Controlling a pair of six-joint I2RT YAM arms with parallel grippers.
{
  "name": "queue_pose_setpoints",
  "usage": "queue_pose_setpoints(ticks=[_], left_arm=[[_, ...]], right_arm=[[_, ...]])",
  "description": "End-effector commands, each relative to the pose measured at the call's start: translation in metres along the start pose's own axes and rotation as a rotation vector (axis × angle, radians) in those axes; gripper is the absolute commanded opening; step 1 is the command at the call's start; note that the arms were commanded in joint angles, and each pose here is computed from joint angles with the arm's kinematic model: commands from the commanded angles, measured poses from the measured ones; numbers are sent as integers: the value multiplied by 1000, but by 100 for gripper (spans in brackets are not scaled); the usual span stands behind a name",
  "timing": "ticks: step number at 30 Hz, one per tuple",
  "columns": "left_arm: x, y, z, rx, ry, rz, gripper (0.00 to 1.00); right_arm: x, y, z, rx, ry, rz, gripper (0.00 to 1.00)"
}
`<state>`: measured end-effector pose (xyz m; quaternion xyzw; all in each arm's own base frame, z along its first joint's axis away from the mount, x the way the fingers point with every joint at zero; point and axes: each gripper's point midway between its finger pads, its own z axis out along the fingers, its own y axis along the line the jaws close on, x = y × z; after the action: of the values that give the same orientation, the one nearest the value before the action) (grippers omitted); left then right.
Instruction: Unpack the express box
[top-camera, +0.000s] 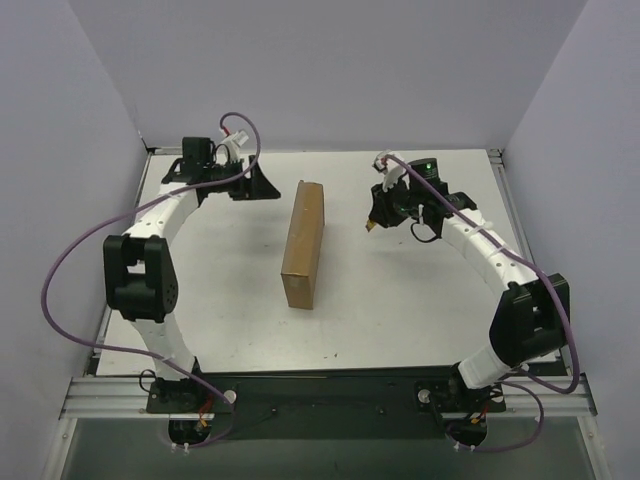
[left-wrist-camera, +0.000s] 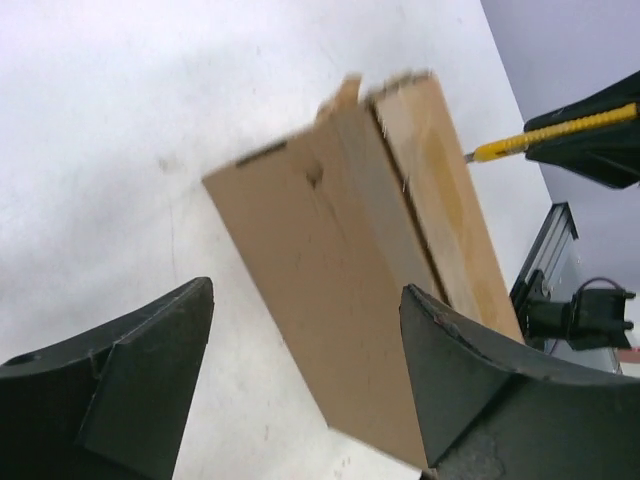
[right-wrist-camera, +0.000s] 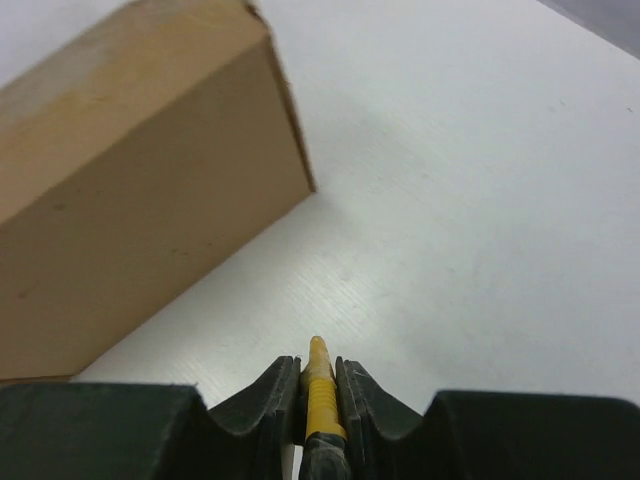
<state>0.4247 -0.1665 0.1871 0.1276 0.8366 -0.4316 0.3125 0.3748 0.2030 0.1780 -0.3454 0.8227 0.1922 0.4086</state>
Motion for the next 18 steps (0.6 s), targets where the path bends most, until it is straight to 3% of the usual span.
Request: queue_pose_setpoints(ticks=[1, 2, 10, 18], left_arm=[[-55, -40, 47, 74, -93, 15, 90], [-54, -45, 54, 100, -87, 0, 96], [-14, -44, 113, 69, 66, 68, 97], [40, -90, 122, 419, 248, 111, 94]], right_arm=[[-5, -37, -9, 120, -4, 124, 0], [-15, -43, -12, 135, -24, 135, 0], [-36, -85, -33, 226, -56, 161, 0], [-66, -80, -55, 197, -129, 98, 0]])
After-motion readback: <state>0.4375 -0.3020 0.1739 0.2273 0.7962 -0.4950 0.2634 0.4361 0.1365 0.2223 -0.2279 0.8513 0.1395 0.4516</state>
